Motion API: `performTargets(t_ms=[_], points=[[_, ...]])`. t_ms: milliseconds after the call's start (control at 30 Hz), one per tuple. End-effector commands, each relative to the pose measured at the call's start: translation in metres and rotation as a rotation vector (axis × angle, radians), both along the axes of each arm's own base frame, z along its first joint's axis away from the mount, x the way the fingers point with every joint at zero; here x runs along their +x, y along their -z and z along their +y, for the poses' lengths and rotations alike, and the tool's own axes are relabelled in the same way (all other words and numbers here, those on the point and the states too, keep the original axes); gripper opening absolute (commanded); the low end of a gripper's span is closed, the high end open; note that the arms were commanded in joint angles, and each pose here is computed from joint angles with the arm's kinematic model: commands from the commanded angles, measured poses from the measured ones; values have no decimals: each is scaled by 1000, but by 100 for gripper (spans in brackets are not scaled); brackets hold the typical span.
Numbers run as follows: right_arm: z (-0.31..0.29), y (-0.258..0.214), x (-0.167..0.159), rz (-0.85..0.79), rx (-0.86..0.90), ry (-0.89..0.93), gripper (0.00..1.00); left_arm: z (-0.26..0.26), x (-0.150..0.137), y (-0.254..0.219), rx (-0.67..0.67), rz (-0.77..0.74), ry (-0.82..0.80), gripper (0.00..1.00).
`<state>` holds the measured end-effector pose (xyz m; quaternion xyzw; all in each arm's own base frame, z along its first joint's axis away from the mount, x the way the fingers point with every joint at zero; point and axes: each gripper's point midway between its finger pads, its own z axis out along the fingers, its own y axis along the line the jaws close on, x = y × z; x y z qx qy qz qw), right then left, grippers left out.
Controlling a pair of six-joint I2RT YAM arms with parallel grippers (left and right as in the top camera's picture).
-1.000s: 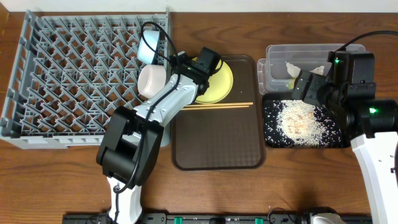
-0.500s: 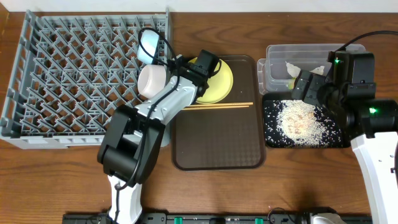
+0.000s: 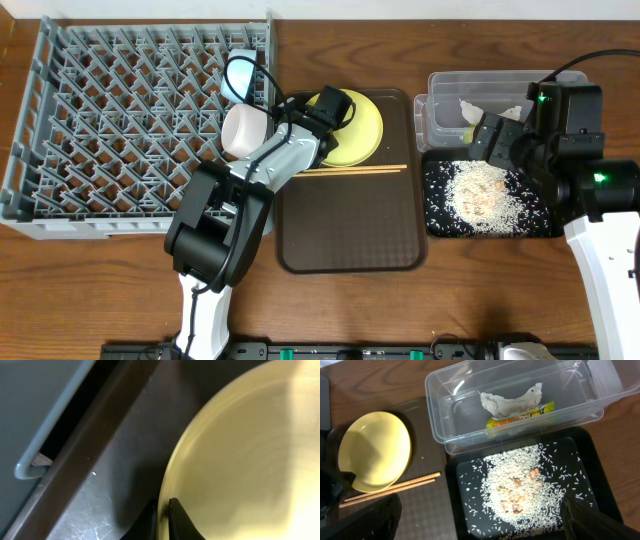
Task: Sort waste into correct bins and load items into the dishwasher
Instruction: 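Lift yellow plate with left gripper toward the dish rack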
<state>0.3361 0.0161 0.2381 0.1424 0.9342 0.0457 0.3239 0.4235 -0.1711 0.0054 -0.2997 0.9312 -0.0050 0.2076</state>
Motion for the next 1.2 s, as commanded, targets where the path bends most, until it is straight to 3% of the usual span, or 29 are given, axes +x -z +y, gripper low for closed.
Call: performTargets(t_ms=[0,233,533,900,1033,1167], points=[[-5,-1,1,-2,-2,25,99,1,-7,11,-6,41,2,8],[-5,-1,1,-2,-1,25,99,-4,2,-6,3,-7,93,8],[-5,-1,1,-2,-1,25,99,-15,28,-91,130,-210,459,7],[-5,-1,1,-2,-2,25,99,24,16,-241,587,-433,783,7],[-5,-1,1,-2,-2,25,99,42,3,-267,789,-393,913,8],[-5,-1,1,-2,-1,25,99,91,-4,-287,1028,-261,803,8]])
